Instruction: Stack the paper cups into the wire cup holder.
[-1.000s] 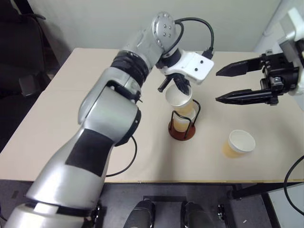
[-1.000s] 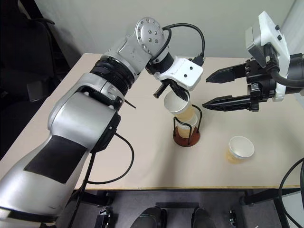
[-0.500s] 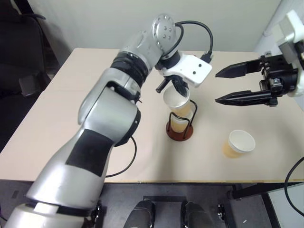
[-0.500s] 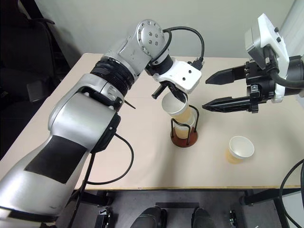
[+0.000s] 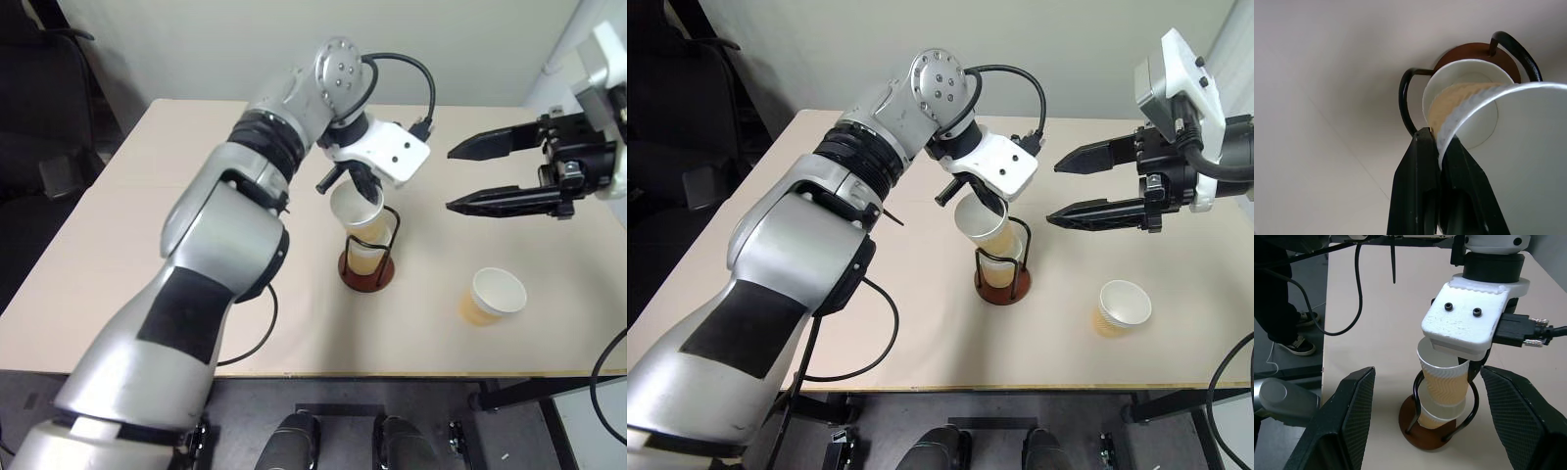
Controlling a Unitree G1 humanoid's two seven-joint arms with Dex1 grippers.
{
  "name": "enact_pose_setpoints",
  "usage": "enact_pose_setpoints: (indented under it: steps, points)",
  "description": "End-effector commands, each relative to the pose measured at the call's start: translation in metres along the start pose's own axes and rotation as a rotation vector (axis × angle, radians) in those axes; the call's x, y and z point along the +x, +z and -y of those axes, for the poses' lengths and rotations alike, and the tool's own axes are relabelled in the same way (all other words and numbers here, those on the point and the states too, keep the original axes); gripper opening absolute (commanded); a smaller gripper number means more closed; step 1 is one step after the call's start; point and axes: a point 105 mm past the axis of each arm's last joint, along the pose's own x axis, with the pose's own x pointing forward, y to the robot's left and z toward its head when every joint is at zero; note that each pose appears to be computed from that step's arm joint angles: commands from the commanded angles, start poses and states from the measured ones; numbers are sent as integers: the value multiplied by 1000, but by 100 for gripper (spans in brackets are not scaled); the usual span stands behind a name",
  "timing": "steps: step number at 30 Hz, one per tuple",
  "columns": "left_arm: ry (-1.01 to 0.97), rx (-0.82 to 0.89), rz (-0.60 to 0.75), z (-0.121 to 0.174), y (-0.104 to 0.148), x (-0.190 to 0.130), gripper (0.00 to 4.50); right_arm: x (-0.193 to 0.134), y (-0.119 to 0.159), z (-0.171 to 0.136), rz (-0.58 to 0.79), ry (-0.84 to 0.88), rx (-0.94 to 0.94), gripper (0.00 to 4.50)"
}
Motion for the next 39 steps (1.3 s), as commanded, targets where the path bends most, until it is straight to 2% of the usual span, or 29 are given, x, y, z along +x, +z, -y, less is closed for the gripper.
enact_pose_setpoints:
  steps: [1,4,6,29,32,37,39]
  points:
    - [-23,23,2,0,5,-2,4,-8,10,-3,15,-27,-49,349]
    - [-18,36,10,-1,8,1,4,-8,9,-3,12,-27,-47,349]
    - [-16,56,9,-1,9,2,43,-9,8,-4,7,-28,-44,349]
    - [-27,39,25,-1,11,2,43,-12,5,-5,-12,-36,-39,349]
    - [-16,45,18,-2,11,3,99,-12,5,-4,-13,-37,-39,349]
    - [-4,57,17,-5,14,3,276,-12,5,-4,-14,-37,-39,349]
    - [10,63,16,-7,15,3,276,-11,5,-4,-15,-37,-39,349]
